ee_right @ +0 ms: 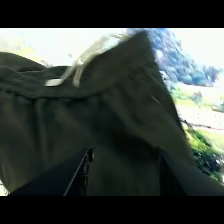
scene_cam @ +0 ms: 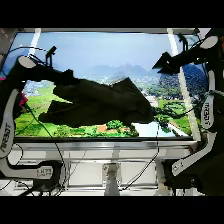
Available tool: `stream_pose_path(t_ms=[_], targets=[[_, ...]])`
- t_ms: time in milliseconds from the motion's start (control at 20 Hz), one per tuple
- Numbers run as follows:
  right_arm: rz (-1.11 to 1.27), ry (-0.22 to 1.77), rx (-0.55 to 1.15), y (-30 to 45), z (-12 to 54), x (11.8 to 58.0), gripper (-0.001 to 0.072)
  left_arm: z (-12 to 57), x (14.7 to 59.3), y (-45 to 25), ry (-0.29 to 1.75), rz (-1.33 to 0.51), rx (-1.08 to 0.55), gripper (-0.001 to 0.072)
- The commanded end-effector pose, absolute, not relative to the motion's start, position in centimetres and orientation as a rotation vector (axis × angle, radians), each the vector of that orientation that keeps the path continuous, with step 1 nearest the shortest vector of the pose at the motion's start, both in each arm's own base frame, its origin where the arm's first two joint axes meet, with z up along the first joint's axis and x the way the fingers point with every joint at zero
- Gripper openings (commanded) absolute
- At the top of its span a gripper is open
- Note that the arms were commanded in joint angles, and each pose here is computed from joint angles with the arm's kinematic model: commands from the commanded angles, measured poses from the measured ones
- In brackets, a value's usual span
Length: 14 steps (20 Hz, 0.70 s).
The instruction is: Fold the clothes and pants, and hang the long-sleeved shirts on hangers.
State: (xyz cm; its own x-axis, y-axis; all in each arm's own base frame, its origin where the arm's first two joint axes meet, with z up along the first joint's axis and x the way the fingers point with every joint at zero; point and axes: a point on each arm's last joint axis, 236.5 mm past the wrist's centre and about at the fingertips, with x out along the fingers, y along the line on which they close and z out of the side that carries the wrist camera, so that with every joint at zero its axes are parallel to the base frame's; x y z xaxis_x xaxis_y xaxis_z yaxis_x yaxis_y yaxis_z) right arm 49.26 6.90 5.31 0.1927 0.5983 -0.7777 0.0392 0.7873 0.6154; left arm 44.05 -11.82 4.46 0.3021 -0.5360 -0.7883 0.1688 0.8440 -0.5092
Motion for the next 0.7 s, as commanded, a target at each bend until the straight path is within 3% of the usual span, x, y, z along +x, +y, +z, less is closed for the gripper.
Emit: stream_pose_path(t_ms=[0, 200, 400, 650], targets=[[0.423, 1.49, 0.621, 7.3, 0.9, 46.8, 0.0445, 3.4, 41.5, -4.8, 1.284, -0.265, -0.129, 0.0005], [0.496, 1.58, 0.677, 8.6, -2.4, 45.0, 0.0445, 2.8, 41.1, -5.6, 1.311, -0.285, -0.118, 0.0005], [0.616, 1.498, 0.706, 10.9, -3.9, 46.8, 0.0445, 2.3, 40.9, -6.9, 1.329, -0.312, -0.099, 0.0005], [0.667, 1.353, 0.493, 16.3, -7.4, 50.0, 0.0447, 1.3, 40.4, -9.5, 1.356, -0.368, -0.057, 0.0005]])
